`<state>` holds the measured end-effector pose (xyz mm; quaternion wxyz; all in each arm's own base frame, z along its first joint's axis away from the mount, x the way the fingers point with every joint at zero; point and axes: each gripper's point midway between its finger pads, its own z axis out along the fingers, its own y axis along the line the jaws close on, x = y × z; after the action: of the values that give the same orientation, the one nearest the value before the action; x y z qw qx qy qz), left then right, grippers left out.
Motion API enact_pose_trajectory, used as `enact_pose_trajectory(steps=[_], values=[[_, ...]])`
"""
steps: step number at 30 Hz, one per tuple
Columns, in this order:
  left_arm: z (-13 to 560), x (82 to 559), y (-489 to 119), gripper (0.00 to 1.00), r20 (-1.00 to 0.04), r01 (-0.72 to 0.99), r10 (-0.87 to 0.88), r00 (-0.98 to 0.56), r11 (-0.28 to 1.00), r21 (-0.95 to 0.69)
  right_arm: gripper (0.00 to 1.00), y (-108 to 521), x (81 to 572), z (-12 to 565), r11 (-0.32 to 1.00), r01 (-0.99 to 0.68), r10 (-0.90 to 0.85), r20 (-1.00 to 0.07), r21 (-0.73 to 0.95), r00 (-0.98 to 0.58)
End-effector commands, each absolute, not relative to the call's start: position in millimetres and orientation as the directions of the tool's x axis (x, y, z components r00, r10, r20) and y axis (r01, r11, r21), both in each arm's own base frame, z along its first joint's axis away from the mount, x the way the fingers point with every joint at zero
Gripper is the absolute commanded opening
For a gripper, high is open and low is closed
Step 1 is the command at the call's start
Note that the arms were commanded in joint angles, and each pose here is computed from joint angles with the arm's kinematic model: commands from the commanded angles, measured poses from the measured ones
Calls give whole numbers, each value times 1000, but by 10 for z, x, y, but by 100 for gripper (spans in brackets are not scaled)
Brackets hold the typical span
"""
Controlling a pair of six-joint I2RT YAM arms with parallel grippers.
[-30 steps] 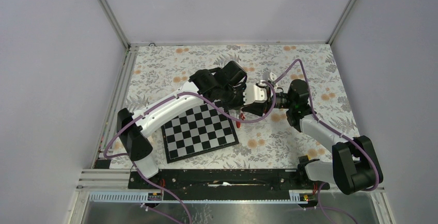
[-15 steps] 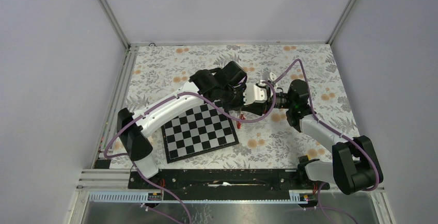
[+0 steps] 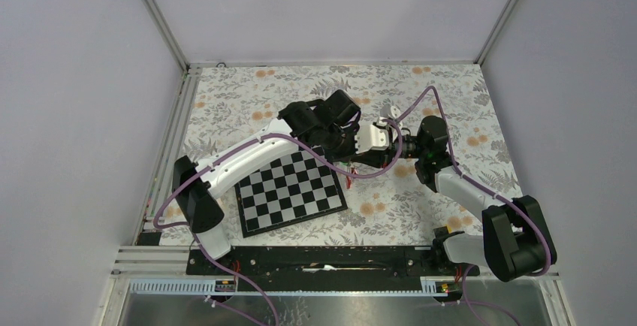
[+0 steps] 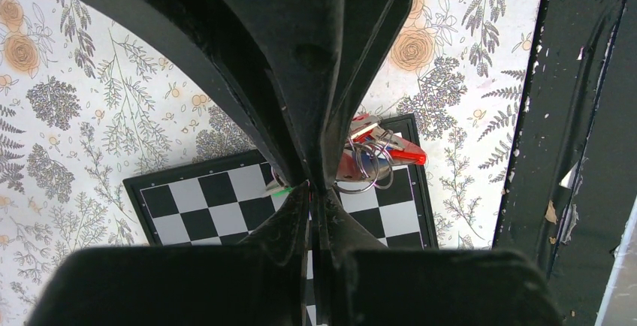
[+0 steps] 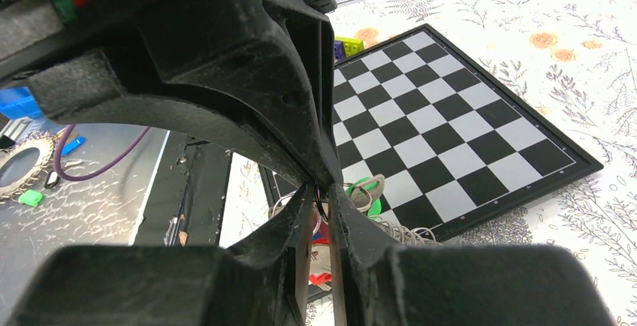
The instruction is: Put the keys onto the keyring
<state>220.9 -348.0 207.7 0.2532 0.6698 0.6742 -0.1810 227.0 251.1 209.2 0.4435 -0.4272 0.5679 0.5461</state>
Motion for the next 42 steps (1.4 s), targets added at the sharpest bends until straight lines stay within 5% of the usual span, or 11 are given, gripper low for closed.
enact_pose_trajectory(steps=[1, 7, 16, 22, 27, 42], values=[[2264, 2234, -3610, 0, -651, 992, 758, 51, 40, 123, 18, 2542, 2229, 2139, 2, -981, 2, -981, 196, -196], [2259, 2245, -3597, 0, -654, 990, 755, 53, 47, 134, 0, 2542, 2231, 2151, 3, -981, 3, -981, 194, -194], [2272, 2244, -3519, 1, -666, 983, 740, 88, 45, 180, 0, 2523, 2226, 2265, 17, -989, 10, -989, 146, -146], [2388, 2228, -3406, 55, -719, 977, 681, 136, 29, 212, 0, 2500, 2209, 2356, 16, -993, 18, -993, 121, -120], [2456, 2250, -3290, 77, -759, 972, 630, 167, 25, 234, 0, 2494, 2187, 2393, 2, -993, 25, -992, 122, -122], [2336, 2282, -3431, 73, -823, 961, 498, 272, -107, 253, 0, 2491, 2174, 2399, -7, -991, 30, -991, 132, -132]])
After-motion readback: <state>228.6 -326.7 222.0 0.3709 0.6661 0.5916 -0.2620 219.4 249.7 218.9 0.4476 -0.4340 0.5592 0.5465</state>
